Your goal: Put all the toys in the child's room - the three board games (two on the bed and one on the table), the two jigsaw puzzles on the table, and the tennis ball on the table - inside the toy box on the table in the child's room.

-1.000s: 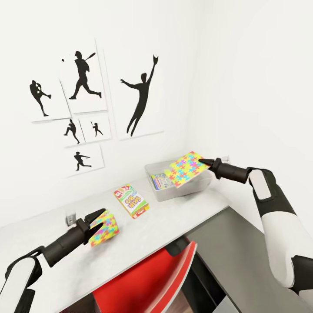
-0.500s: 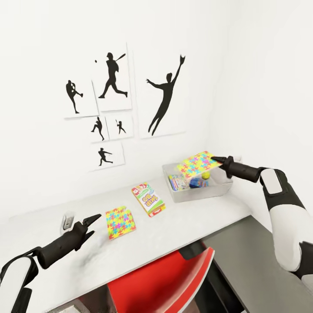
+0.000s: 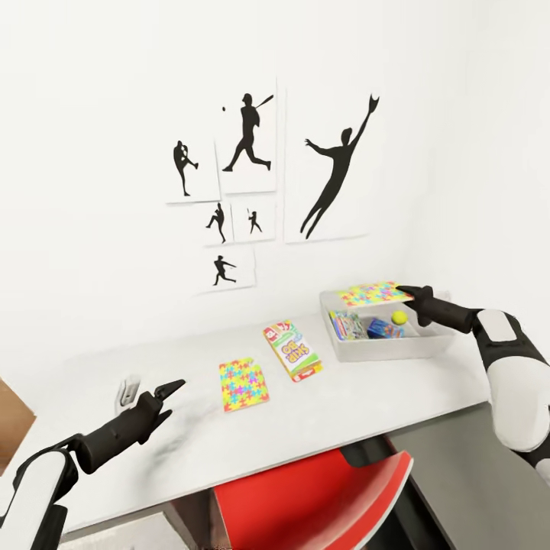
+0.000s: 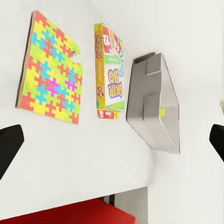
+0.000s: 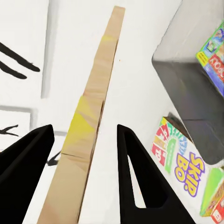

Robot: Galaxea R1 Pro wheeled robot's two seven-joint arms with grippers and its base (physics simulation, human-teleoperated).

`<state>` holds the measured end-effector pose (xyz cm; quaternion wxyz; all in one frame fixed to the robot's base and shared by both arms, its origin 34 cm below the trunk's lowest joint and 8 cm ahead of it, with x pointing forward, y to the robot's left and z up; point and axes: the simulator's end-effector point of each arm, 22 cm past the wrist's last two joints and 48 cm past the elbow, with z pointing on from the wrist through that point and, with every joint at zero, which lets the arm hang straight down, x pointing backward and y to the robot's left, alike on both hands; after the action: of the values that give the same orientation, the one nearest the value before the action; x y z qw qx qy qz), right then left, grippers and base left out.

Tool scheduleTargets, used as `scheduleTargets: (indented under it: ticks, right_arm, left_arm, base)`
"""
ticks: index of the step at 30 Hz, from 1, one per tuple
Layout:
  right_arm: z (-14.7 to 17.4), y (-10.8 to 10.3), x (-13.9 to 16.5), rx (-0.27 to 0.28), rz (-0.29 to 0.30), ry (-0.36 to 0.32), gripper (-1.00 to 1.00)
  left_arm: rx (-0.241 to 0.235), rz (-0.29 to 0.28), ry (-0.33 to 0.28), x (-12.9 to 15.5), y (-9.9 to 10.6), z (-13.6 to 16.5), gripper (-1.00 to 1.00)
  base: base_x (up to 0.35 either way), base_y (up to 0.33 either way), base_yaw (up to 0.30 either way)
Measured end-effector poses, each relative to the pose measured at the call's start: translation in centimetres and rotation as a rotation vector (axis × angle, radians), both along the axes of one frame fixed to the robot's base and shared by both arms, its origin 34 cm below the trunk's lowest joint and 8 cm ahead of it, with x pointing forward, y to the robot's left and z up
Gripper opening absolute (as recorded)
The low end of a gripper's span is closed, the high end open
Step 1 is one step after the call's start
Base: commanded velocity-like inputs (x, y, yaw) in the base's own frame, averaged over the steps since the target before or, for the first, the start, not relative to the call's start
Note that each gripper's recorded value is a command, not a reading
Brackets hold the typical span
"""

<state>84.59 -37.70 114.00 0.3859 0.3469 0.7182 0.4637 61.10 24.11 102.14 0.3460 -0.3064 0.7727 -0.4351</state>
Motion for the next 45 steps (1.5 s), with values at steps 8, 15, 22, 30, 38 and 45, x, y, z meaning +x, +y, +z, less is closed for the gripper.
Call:
scheduleTargets:
  ticks: [8,15,22,30,38,45]
  right_arm:
    - [-1.4,-5.0,0.3,-0.021,-0.190,0.032,-1.00]
    - [-1.6,-8.7,-0.7,-0.057,-0.241,0.049,-1.00]
    - [-2.0,-8.7,-0.8,-0.065,-0.241,0.066,-1.00]
    - [-4.5,-8.8,-2.0,-0.092,-0.225,0.190,-1.00]
    - [-5.0,-7.5,-2.5,-0.083,-0.174,0.220,-1.00]
    - [-4.9,-7.4,-2.5,-0.082,-0.169,0.220,-1.00]
  left_arm:
    - [-0.011,-0.003,-0.003,0.0,-0.4,0.1,1.00]
    - [-0.015,-0.004,-0.003,0.0,-0.6,0.1,1.00]
    - [-0.015,-0.005,-0.005,0.0,-0.6,0.1,1.00]
    - [-0.016,-0.006,-0.004,-0.1,-0.6,0.1,1.00]
    - [-0.016,-0.005,-0.003,-0.1,-0.6,0.0,1.00]
    - [-0.017,-0.004,-0.002,-0.2,-0.5,0.0,1.00]
  base:
    - [0.000,0.000,0.154]
    - [0.022,0.000,0.014]
    - [0.009,0.000,0.002]
    - [0.000,0.000,0.000]
    - [0.000,0.000,0.000]
    - [0.088,0.000,0.054]
